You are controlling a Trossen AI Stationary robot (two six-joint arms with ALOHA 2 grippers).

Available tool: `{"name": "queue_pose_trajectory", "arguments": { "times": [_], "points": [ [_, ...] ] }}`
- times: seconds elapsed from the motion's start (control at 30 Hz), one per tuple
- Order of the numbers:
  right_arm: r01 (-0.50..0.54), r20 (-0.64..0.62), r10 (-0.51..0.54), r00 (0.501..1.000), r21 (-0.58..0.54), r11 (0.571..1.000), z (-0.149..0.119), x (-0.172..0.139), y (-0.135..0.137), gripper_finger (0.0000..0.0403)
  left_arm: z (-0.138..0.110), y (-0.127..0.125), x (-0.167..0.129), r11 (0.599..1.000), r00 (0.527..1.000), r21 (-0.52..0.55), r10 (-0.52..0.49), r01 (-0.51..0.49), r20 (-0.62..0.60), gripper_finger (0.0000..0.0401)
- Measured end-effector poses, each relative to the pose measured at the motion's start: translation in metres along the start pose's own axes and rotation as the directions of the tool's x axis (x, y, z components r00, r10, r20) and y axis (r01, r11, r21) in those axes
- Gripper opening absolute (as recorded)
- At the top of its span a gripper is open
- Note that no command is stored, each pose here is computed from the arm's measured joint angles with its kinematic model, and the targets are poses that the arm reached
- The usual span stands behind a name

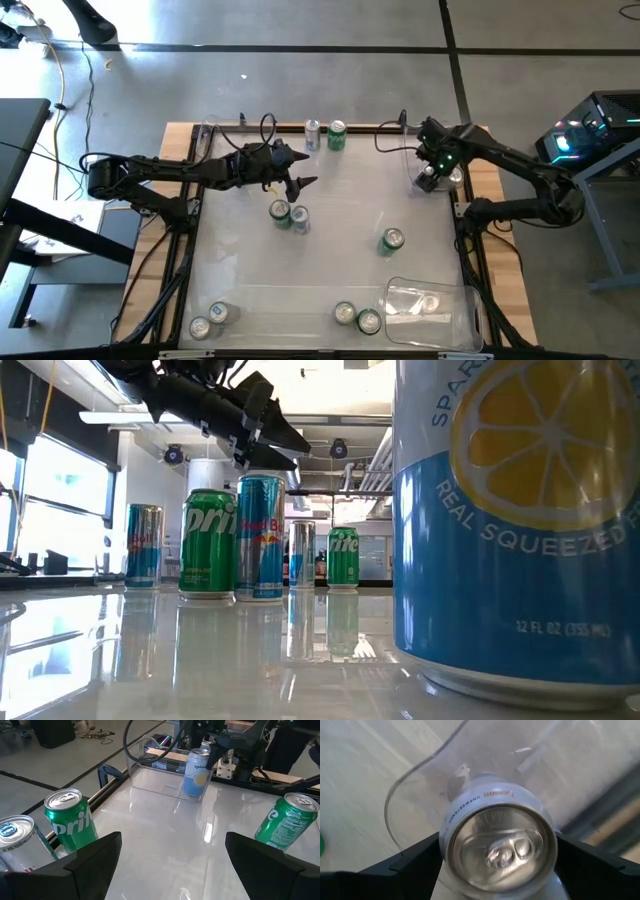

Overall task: Sort soda cans
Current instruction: Put the top blue white can into the top right transparent bin, then put the bottom right blue white can into the top right transparent bin

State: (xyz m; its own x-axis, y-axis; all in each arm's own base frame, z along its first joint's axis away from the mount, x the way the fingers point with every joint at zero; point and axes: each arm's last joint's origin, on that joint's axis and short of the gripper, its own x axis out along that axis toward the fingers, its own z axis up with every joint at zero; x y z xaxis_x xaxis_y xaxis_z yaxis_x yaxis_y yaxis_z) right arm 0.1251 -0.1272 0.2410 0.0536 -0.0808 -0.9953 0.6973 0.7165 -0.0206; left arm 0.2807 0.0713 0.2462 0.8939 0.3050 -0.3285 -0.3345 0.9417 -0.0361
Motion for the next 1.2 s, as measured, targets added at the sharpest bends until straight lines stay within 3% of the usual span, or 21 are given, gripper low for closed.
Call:
{"name": "queue_pose_trajectory", "arguments": {
  "times": [0.3,0.47,0.67,0.83,0.97,1.2],
  "points": [
    [0.157,0.134,-0.165,0.977,0.07,0.985,0.014,-0.055,-0.005,0.0346,-0.001,0.0,0.0,0.998,1.0,-0.065,0.001,-0.002,-0.013,0.0353],
    [0.164,0.193,-0.172,0.966,0.058,0.985,0.019,-0.069,-0.003,0.0346,-0.006,0.001,0.0,0.998,0.998,-0.066,0.013,-0.017,-0.056,0.0353],
    [0.21,0.323,-0.206,0.924,0.022,0.977,0.027,-0.073,0.026,0.0346,-0.01,0.003,0.0,0.994,0.995,-0.108,-0.002,-0.009,-0.104,0.0353],
    [0.193,0.496,-0.103,0.862,-0.134,0.972,0.028,-0.081,0.076,0.0346,-0.002,-0.009,-0.001,0.977,0.98,-0.079,-0.199,0.197,-0.027,0.0349],
    [0.103,0.586,0.071,0.807,-0.259,0.96,0.015,-0.089,0.122,0.0346,0.0,-0.031,-0.004,0.941,0.941,-0.017,-0.338,0.338,-0.006,0.034],
    [-0.07,0.646,0.386,0.659,-0.458,0.886,-0.029,-0.101,0.207,0.0346,-0.005,-0.074,-0.015,0.875,0.875,0.021,-0.483,0.484,-0.027,0.0335]
  ]
}}
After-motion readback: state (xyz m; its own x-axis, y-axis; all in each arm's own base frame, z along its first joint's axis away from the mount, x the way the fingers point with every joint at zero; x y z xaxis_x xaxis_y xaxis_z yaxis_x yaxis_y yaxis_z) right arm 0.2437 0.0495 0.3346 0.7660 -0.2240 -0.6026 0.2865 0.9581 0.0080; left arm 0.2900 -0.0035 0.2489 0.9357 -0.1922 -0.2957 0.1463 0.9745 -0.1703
